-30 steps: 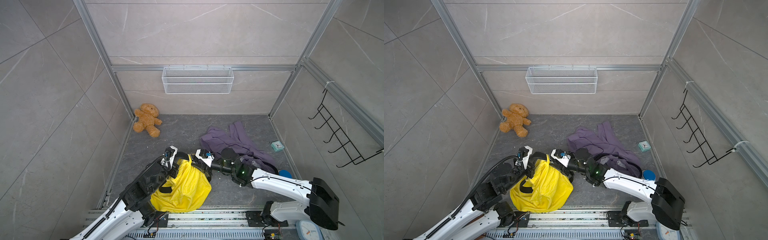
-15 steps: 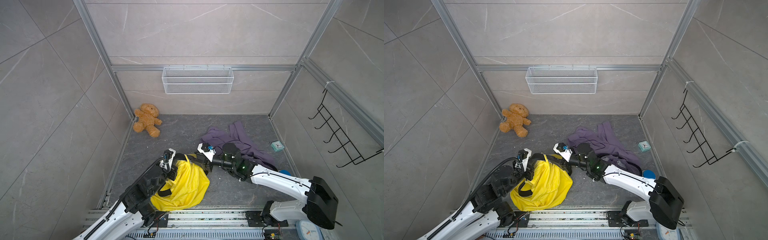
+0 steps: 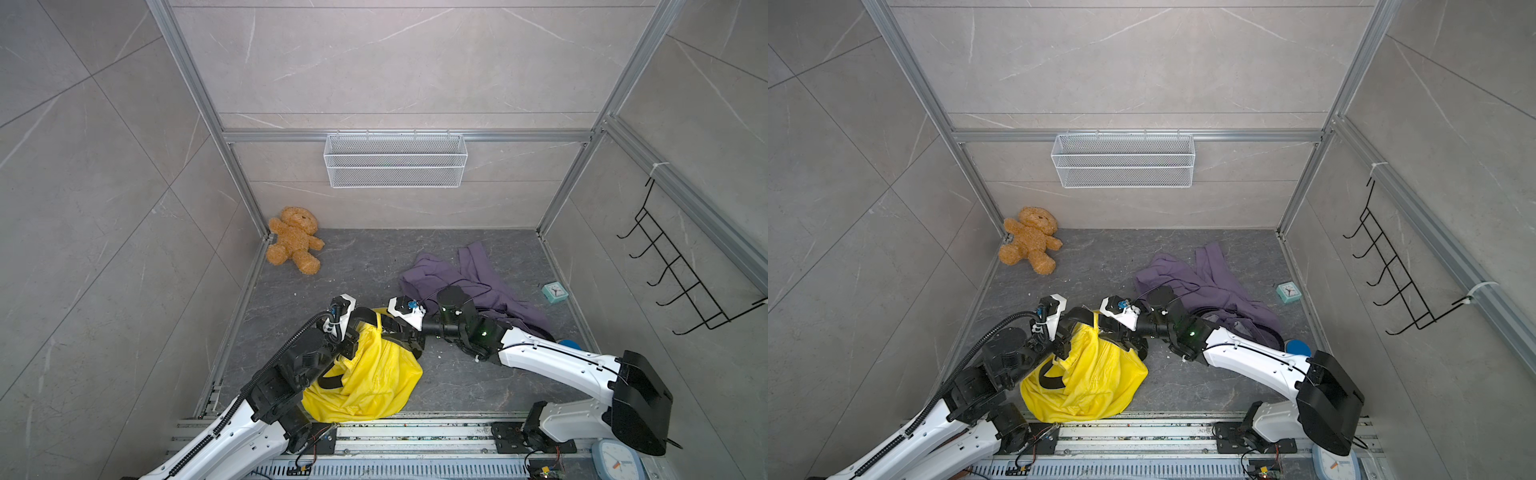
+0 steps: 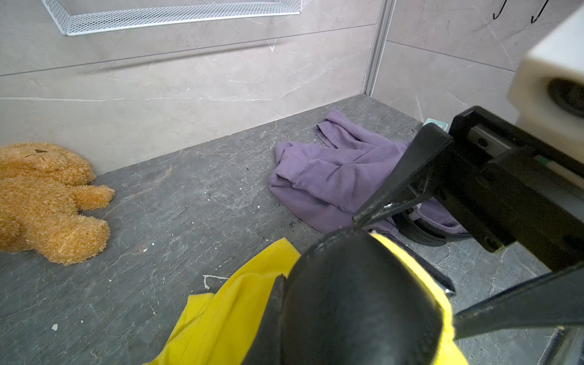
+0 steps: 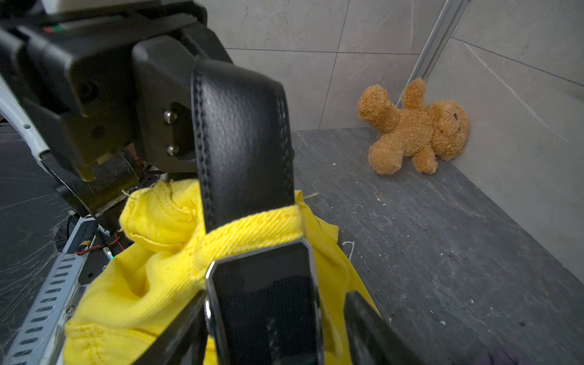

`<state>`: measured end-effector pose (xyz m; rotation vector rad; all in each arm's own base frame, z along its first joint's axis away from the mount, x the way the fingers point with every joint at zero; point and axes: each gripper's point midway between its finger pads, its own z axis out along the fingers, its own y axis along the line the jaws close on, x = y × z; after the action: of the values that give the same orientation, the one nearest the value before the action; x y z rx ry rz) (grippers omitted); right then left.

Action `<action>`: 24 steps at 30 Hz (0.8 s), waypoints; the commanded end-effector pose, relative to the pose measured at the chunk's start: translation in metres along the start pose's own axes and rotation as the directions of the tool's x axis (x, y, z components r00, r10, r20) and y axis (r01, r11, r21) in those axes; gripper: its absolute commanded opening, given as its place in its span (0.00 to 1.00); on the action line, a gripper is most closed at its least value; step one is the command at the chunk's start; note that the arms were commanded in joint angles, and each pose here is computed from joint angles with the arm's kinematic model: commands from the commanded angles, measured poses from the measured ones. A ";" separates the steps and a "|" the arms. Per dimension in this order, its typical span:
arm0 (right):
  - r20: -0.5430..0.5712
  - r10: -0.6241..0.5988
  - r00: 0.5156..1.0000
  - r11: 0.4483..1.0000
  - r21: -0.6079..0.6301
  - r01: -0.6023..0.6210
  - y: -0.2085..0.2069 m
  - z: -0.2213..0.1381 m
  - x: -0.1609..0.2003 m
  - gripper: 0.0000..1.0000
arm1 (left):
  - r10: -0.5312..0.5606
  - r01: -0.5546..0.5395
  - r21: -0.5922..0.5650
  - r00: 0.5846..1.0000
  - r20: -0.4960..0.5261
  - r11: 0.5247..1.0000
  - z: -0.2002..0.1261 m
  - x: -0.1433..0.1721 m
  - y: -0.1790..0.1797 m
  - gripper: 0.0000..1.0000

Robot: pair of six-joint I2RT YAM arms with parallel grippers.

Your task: Remove the belt from the trousers

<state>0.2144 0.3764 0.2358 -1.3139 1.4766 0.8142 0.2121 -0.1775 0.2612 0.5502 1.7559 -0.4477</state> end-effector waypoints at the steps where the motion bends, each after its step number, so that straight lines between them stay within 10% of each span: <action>1: 0.017 -0.041 0.999 0.999 0.000 0.041 0.001 0.001 -0.011 0.68 | -0.050 0.042 0.056 0.986 0.160 0.998 -0.011 -0.054 -0.008 0.00; 24: 0.010 -0.060 0.998 0.992 0.116 0.059 -0.001 0.007 -0.012 0.53 | -0.060 0.057 0.022 0.985 0.159 0.998 -0.016 -0.049 -0.001 0.00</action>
<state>0.2134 0.3854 0.2380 -1.2958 1.4534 0.6835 0.2116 -0.1788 0.2625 0.5528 1.7516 -0.4570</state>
